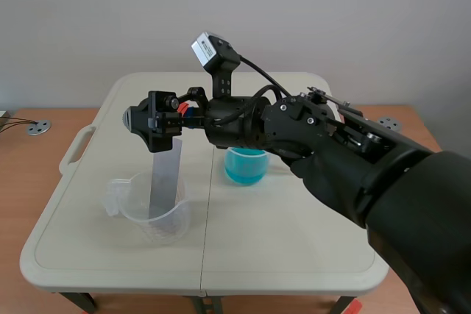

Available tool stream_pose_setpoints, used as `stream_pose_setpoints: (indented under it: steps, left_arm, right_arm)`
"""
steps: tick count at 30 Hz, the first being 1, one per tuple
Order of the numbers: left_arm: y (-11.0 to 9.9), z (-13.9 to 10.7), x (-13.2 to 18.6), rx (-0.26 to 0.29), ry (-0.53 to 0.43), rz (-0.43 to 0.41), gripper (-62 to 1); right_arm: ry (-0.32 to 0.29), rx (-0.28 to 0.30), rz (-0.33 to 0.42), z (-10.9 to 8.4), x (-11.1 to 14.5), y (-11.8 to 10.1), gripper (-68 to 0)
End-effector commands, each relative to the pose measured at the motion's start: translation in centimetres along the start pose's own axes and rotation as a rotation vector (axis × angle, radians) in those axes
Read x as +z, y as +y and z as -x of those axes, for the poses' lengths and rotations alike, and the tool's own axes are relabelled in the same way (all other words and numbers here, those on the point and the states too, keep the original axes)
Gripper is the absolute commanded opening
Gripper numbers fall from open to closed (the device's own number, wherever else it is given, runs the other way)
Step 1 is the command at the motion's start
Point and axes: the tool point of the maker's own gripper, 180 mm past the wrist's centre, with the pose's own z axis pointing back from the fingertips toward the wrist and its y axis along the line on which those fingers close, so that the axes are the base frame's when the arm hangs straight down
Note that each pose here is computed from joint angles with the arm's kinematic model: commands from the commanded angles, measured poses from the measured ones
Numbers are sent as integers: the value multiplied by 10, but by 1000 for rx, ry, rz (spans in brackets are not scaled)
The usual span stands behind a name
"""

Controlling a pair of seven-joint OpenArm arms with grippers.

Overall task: Hold the metal plate by the orange handle, dip it into the blue solution, take it out and point at it, then put the plate back in the beaker on the left.
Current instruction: 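Lift the metal plate out of the left beaker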

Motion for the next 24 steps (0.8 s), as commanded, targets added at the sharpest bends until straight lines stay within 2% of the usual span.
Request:
stream_pose_setpoints:
  steps: [1, 5, 10, 14, 17, 24]
  left_arm:
    - [-4, -6, 1, 3, -20, 12, -582]
    - [-4, -6, 1, 3, -21, 12, -582]
    - [-5, -6, 1, 3, -20, 16, -582]
    - [-5, -6, 1, 3, -20, 16, -582]
    - [-5, -6, 1, 3, -20, 16, -582]
    - [-5, -6, 1, 3, -20, 16, -582]
  right_arm:
    - [-38, 10, -27, -17, -6, 7, -157]
    - [-33, 6, -23, -15, -6, 6, -224]
    - [-34, 3, -24, -15, -6, 6, -239]
    - [-34, 2, -20, -15, -6, 6, -310]
    - [-36, -3, -17, -15, -6, 5, -318]
    - [-34, -6, -12, -13, -5, 4, -485]
